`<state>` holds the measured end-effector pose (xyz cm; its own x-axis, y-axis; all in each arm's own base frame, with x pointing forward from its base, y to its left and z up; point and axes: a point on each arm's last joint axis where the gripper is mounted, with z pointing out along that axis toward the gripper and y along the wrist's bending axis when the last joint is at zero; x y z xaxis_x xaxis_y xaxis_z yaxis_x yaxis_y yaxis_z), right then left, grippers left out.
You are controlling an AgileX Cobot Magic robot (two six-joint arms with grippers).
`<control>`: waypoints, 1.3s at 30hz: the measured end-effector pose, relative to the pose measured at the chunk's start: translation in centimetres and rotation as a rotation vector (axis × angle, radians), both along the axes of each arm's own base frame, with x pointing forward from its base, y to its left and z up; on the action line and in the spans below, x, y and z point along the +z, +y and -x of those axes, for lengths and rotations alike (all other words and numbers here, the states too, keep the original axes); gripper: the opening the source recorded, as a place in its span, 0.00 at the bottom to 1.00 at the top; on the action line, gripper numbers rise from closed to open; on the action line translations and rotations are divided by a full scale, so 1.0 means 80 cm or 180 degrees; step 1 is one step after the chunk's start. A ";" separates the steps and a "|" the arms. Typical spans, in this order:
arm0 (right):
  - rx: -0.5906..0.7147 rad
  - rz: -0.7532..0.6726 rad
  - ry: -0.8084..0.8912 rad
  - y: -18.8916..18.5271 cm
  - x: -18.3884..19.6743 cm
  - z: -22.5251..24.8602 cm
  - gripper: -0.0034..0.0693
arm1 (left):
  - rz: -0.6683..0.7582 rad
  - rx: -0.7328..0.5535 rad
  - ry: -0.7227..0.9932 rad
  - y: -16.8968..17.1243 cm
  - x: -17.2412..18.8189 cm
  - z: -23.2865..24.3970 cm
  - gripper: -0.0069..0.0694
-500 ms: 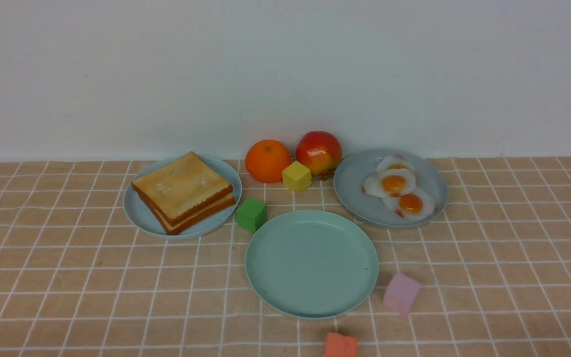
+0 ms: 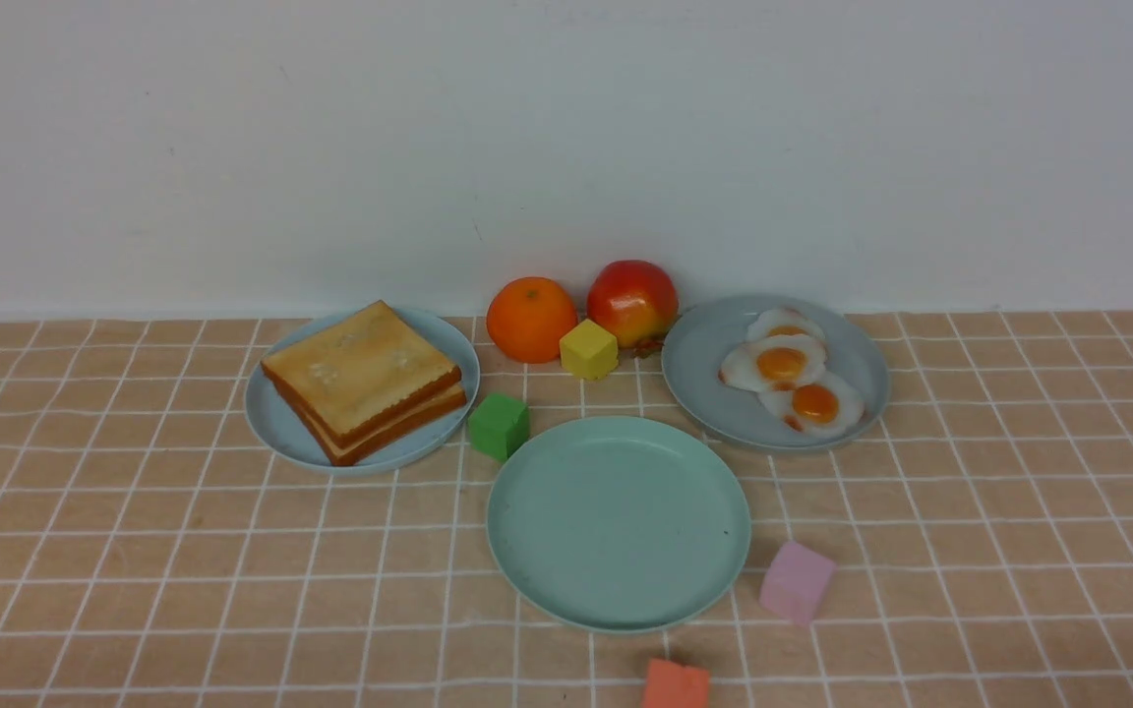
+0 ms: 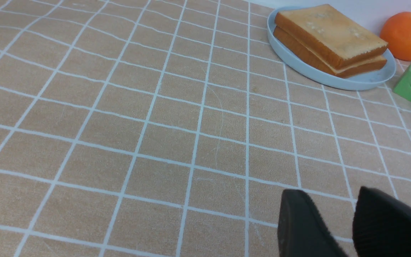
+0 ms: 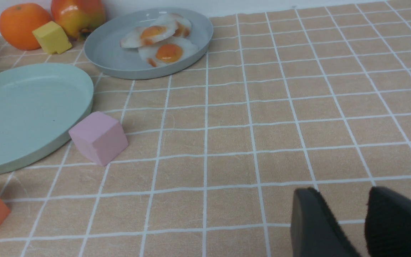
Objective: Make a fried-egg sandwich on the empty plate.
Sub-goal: Use the left arm to grab a slice of bread
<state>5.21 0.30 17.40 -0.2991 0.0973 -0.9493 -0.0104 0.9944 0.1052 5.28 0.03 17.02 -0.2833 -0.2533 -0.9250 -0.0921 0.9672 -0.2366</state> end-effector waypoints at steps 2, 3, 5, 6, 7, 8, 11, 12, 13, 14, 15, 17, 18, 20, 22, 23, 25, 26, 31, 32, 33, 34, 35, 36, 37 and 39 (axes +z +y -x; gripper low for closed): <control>0.0000 0.0000 0.0000 0.000 0.000 0.000 0.38 | 0.0025 0.0007 -0.0096 0.000 0.003 -0.001 0.40; 0.0000 0.0000 0.0000 0.000 0.000 0.000 0.38 | 0.0197 0.0026 -0.0207 -0.001 0.007 -0.002 0.40; 0.0000 0.0000 0.0000 0.000 0.000 0.000 0.38 | 0.0523 0.0063 -0.0347 -0.002 0.012 -0.003 0.40; 0.0000 0.0000 0.0000 0.000 0.000 0.000 0.38 | 0.0796 0.0095 -0.0440 -0.003 0.015 -0.004 0.40; 0.0000 0.0000 0.0000 0.000 0.000 0.000 0.38 | 0.1129 0.0139 -0.0560 -0.004 0.020 -0.004 0.40; 0.0000 0.0000 0.0000 0.000 0.000 0.000 0.38 | 0.1349 0.0168 -0.0646 -0.004 0.023 -0.005 0.40; 0.0000 0.0000 0.0000 0.000 0.000 0.000 0.38 | 0.1687 0.0223 -0.0837 -0.002 0.030 -0.005 0.40; 0.0000 0.0000 0.0000 0.000 0.000 0.000 0.38 | 0.1937 0.0269 -0.0994 -0.001 0.035 -0.005 0.40; 0.0000 0.0000 0.0000 0.000 0.000 0.000 0.38 | 0.1972 0.0279 -0.1031 0.000 0.036 -0.005 0.40; 0.0000 0.0000 0.0000 0.000 0.000 0.000 0.38 | 0.2163 0.0318 -0.1144 0.002 0.040 -0.005 0.40; 0.0000 0.0000 0.0000 0.000 0.000 0.000 0.38 | 0.2187 0.0322 -0.1152 0.002 0.040 -0.005 0.40; 0.0000 0.0000 0.0000 0.000 0.000 0.000 0.38 | 0.2331 0.0300 -0.1138 0.000 0.047 -0.004 0.39; 0.0000 0.0000 0.0000 0.000 0.000 0.000 0.38 | 0.2332 0.0292 -0.1134 0.000 0.048 -0.004 0.39; 0.0000 0.0000 0.0000 0.000 0.000 0.000 0.38 | 0.2149 0.0134 -0.1092 -0.005 0.075 0.001 0.32; 0.0000 0.0000 0.0000 0.000 0.000 0.000 0.38 | 0.1975 0.0074 -0.1000 -0.007 0.085 0.000 0.28; 0.0000 0.0000 0.0000 0.000 0.000 0.000 0.38 | 0.1741 -0.0022 -0.0906 -0.010 0.103 -0.002 0.22; 0.0000 0.0000 -0.0007 0.000 0.000 0.000 0.38 | 0.1446 -0.0191 -0.0697 -0.015 0.117 -0.010 0.13; -0.0001 -0.0001 -0.0019 0.000 0.001 0.000 0.38 | 0.1287 -0.0304 -0.0597 -0.017 0.123 -0.013 0.10; -0.0073 -0.0793 -0.0212 0.005 0.006 -0.003 0.38 | 0.0561 -0.1202 0.0468 -0.046 0.142 -0.041 0.07; -0.0118 -0.1194 -0.0318 0.006 0.011 -0.003 0.38 | 0.0421 -0.1392 0.0768 -0.054 0.144 -0.054 0.07; -0.0145 -0.1431 -0.0399 0.006 0.015 -0.004 0.38 | 0.0332 -0.1491 0.0921 -0.058 0.145 -0.062 0.07; -0.0177 -0.1695 -0.0488 0.006 0.019 -0.005 0.38 | 0.0257 -0.1571 0.1073 -0.062 0.146 -0.073 0.07; -0.0185 -0.1771 -0.0521 0.006 0.020 -0.005 0.38 | 0.0254 -0.1578 0.1099 -0.063 0.146 -0.076 0.07; -0.0226 -0.2069 -0.0634 0.005 0.025 -0.005 0.38 | 0.0152 -0.1617 0.1213 -0.068 0.147 -0.099 0.07; -0.0233 -0.2122 -0.0657 0.005 0.026 -0.005 0.38 | 0.0152 -0.1619 0.1232 -0.069 0.147 -0.101 0.07; -0.0227 -0.2313 -0.0654 0.006 0.029 -0.005 0.38 | 0.0053 -0.1540 0.1213 -0.073 0.149 -0.140 0.07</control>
